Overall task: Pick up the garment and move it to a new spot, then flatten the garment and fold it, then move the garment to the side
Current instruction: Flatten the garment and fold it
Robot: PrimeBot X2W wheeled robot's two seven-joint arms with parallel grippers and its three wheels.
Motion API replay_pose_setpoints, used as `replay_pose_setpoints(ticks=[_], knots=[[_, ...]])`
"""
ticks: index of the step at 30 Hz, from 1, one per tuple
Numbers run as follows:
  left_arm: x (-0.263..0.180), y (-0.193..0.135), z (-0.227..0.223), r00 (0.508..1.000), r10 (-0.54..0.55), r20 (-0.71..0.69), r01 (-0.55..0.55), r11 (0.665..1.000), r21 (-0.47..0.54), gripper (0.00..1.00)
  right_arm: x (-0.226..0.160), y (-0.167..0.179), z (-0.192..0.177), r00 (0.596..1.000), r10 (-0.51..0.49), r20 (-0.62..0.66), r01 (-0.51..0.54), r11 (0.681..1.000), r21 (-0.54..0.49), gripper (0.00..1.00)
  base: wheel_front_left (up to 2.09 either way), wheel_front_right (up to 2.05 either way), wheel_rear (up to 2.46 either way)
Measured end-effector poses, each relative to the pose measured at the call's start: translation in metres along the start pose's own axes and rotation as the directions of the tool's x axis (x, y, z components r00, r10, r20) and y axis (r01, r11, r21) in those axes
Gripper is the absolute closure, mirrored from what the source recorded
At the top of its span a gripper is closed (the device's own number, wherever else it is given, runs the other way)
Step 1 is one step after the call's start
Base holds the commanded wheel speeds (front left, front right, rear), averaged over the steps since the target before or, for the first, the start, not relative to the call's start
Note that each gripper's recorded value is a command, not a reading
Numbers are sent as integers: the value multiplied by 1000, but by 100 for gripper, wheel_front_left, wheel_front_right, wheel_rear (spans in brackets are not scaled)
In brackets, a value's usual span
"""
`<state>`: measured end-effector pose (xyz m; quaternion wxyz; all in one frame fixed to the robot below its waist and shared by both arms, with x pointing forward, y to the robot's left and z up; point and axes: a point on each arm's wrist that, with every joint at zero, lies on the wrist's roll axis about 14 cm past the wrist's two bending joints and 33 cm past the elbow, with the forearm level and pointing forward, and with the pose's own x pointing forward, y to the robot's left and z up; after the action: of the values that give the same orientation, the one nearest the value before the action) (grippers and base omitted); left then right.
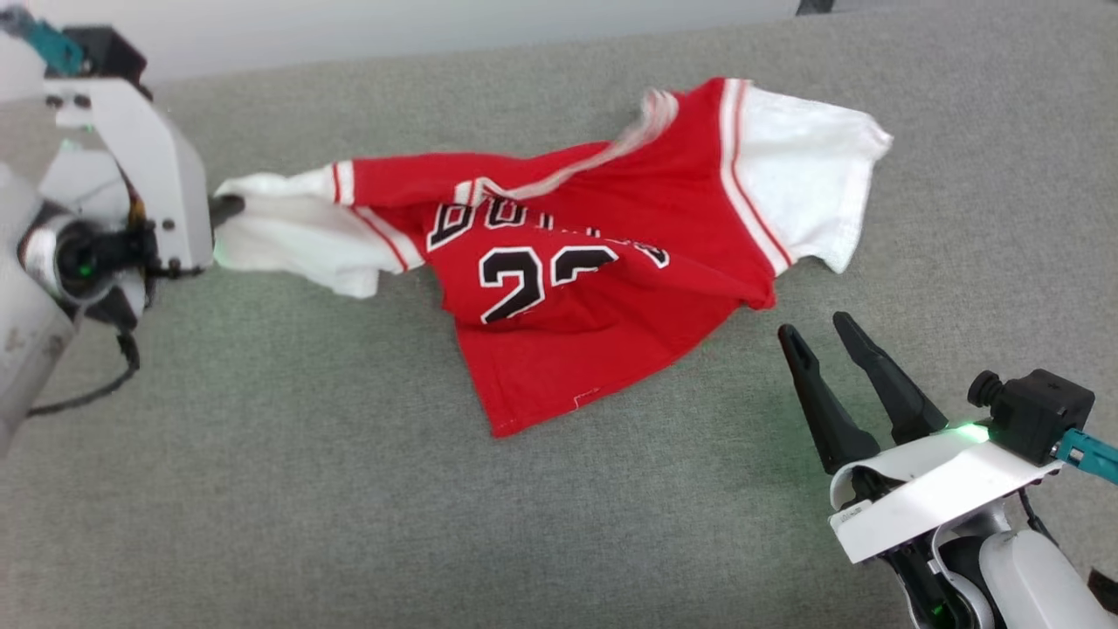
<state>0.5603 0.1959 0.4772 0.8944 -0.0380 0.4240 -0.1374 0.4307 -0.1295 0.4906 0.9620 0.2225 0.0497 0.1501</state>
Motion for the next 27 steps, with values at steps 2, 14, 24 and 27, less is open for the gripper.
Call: replay_pose_setpoints(ticks=[2, 14, 24, 27], knots=[[0, 8, -7, 1000, 21, -6, -21, 1000, -17, 100, -1, 3, 1, 1000, 3, 2, -3, 1000, 1, 0, 0, 0, 0], [41, 3, -23, 998, 14, 57, -13, 1000, -19, 0, -14, -18, 9, 998, -69, 7, 69, 997, -21, 0, 0, 0, 0], [17, -3, -15, 973, -24, 231, 37, 998, -52, 0, -12, -10, 17, 999, -31, -20, 29, 997, -78, 0, 0, 0, 0], [1, -9, -11, 940, -62, 335, 80, 996, -41, 0, -9, -4, 16, 999, -4, -46, -1, 995, -96, 0, 0, 0, 0]])
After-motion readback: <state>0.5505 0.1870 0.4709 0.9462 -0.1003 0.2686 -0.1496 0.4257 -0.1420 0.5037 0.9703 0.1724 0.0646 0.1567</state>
